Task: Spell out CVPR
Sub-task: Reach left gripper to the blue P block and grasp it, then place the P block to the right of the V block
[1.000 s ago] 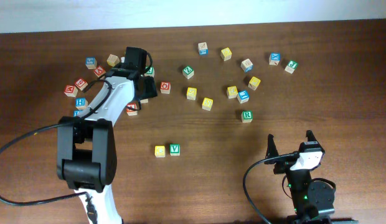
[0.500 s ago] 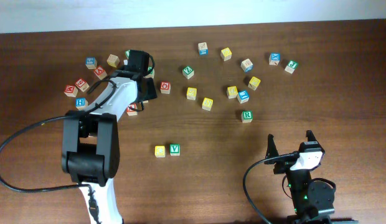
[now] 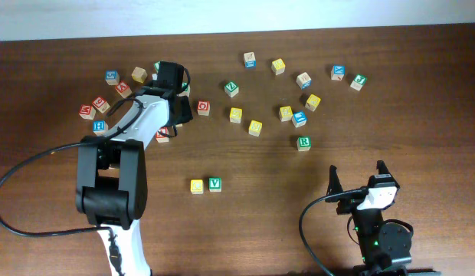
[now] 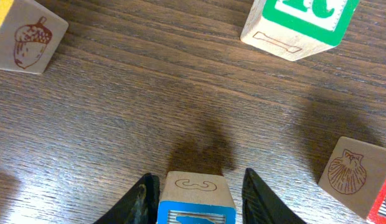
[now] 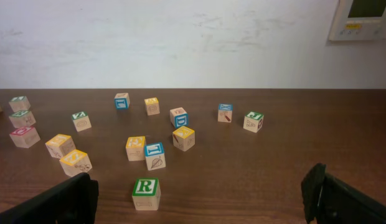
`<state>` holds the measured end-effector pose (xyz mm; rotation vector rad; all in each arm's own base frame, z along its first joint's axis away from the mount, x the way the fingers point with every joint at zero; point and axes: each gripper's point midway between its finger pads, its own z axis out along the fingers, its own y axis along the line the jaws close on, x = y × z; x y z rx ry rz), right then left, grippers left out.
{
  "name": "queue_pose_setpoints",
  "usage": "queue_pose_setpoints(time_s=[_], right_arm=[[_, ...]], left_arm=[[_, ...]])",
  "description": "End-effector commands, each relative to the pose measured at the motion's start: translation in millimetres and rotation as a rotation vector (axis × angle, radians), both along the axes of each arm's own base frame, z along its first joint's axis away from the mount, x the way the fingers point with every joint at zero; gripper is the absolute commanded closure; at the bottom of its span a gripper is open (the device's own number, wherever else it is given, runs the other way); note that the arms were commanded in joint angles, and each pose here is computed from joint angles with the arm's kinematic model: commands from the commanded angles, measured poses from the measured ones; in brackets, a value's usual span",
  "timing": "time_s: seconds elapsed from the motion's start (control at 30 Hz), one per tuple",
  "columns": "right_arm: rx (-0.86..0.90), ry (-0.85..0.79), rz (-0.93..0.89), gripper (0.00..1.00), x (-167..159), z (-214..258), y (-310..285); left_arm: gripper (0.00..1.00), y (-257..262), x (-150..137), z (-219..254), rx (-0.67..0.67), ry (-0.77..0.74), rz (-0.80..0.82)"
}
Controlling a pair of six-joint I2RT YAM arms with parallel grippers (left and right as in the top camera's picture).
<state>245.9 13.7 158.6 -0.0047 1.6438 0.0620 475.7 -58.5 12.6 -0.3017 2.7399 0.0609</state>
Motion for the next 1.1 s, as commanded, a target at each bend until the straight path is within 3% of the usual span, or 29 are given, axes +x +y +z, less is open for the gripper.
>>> queue_pose_setpoints(time_s=[0.0,0.33,0.53,0.73,0.93,1.07], right_arm=[[-0.007,0.006,-0.008,0.02,-0.1,-3.0,-2.1],[-0.007,0.006,-0.008,0.02,-0.1,-3.0,-2.1],[-0.007,0.006,-0.008,0.02,-0.1,-3.0,-2.1],[-0.007,0.006,-0.008,0.02,-0.1,-3.0,-2.1],[-0.007,0.006,-0.008,0.02,-0.1,-3.0,-2.1],[-0.007,0.006,-0.008,0.02,-0.1,-3.0,-2.1]], left_arm=[[0.66,-1.0,2.6,0.7,-0.004,-0.004,0.007],[0.73,-1.1,2.6,2.1,-0.005,-0.006,0.007],[0.73,-1.0,1.5,13.8,-0.007,-0.017,0.007],[0.72,-27.1,-5.4,45.4,-0.154,-0.032,-0.061],[0.76,-85.5,-44.8,64.6,-0.426,0.089,-0.192],[0.77,-127.7,-94.1,58.1,-0.443,0.252,-0.279]])
